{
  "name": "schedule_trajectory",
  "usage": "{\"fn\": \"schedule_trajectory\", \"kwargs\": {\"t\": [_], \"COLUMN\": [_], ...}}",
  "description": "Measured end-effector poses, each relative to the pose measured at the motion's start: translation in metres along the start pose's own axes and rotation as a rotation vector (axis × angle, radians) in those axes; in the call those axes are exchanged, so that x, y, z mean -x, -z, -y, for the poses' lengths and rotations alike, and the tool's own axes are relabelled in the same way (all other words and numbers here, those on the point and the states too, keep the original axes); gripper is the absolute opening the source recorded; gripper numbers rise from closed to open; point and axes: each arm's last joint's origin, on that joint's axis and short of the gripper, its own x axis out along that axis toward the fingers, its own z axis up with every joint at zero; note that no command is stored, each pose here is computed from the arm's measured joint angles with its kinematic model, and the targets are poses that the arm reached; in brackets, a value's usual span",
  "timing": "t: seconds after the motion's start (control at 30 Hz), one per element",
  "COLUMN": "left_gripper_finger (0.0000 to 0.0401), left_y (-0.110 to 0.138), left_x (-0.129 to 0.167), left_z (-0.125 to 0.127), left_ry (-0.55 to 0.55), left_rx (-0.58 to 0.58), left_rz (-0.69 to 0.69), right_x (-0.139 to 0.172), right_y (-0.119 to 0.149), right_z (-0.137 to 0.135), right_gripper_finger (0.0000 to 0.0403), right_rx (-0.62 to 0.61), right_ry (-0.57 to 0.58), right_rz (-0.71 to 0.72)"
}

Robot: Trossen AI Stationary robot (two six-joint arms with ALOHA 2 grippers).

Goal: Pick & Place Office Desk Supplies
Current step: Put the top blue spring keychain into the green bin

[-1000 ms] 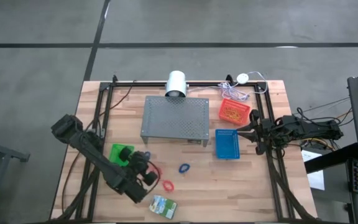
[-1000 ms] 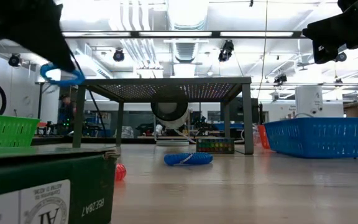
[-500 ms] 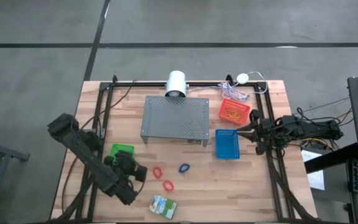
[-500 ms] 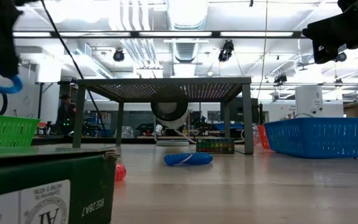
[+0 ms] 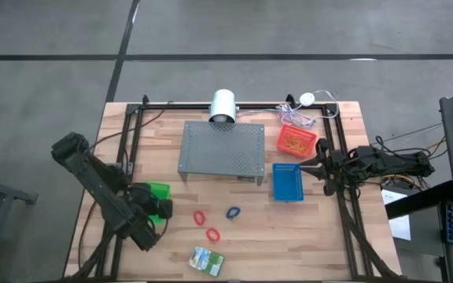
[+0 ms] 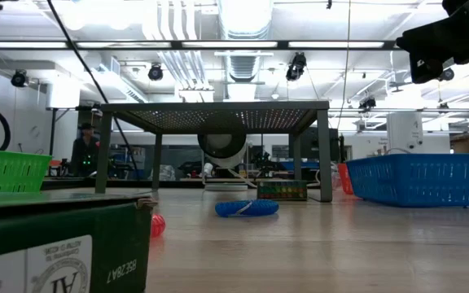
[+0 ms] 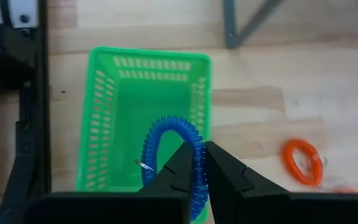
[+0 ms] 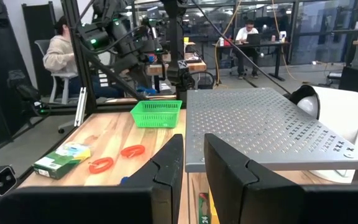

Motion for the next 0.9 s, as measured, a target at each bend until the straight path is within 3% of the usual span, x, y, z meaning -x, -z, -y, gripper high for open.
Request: {"fn": "schedule_trajectory", "kwargs": {"t": [0.43, 0.9], "left_gripper_finger": [0.0029, 0.0031], "left_y": [-0.011, -0.003], "left_x": [-0.047, -0.085], "left_z": [-0.037, -0.051], "left_ry": [0.080, 0.086], "left_rx": [0.114, 0.160], "left_rz": [-0.137, -0.217], "right_x": [0.000, 0.000], "right_y": [0.000, 0.000], "right_z": [0.000, 0.000], "right_gripper_finger": [0.0063, 0.0063], "right_rx": [-0.001, -0.002], "right_ry": [0.000, 0.000], "right_rz": [0.000, 0.000]}}
